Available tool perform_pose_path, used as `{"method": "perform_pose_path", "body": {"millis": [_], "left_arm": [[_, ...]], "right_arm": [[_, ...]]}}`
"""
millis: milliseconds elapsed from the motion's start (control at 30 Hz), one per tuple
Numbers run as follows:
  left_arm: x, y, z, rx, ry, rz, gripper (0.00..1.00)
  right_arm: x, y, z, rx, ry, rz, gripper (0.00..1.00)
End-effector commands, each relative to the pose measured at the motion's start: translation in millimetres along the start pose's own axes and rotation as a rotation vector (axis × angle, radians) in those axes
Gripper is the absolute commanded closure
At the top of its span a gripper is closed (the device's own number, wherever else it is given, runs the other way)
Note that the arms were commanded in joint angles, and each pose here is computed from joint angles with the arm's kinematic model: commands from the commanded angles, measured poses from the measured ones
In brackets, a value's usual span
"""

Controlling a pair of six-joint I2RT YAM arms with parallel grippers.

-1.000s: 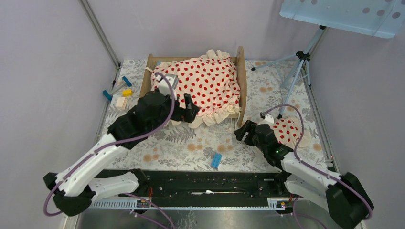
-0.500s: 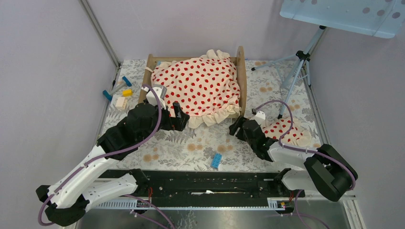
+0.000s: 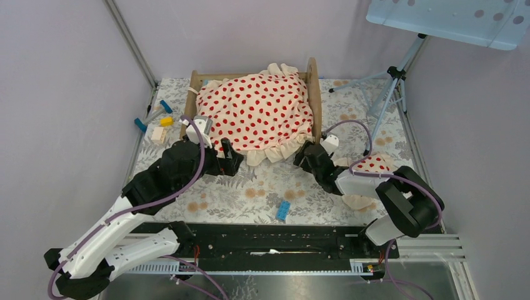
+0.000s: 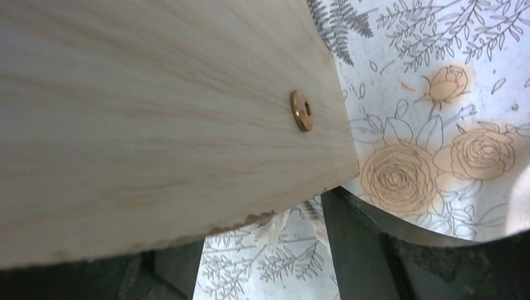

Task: Set up the pet bed
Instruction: Move the bed frame to the center of the board.

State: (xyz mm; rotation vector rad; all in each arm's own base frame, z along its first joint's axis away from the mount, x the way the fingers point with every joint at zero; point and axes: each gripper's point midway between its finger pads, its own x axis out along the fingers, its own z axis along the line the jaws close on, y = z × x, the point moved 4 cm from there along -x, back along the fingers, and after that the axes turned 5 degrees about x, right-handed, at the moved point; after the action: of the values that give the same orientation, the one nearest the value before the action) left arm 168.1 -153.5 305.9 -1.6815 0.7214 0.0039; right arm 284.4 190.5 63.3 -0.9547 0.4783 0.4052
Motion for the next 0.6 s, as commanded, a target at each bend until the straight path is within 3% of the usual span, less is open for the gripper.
{"method": "perform_pose_path", "body": {"millis": [0,567], "left_arm": [[-5,-4,5,-0.020,-0.021,-0.031,0.03],[-9,9,10,-0.041,-0.018,-0.017,0.03]], "right_arm": [[17,-19,9,-0.074,0.050,-0.060,0.28],[29,25,-20,-0.173,0.256,0.092,0.38]]}}
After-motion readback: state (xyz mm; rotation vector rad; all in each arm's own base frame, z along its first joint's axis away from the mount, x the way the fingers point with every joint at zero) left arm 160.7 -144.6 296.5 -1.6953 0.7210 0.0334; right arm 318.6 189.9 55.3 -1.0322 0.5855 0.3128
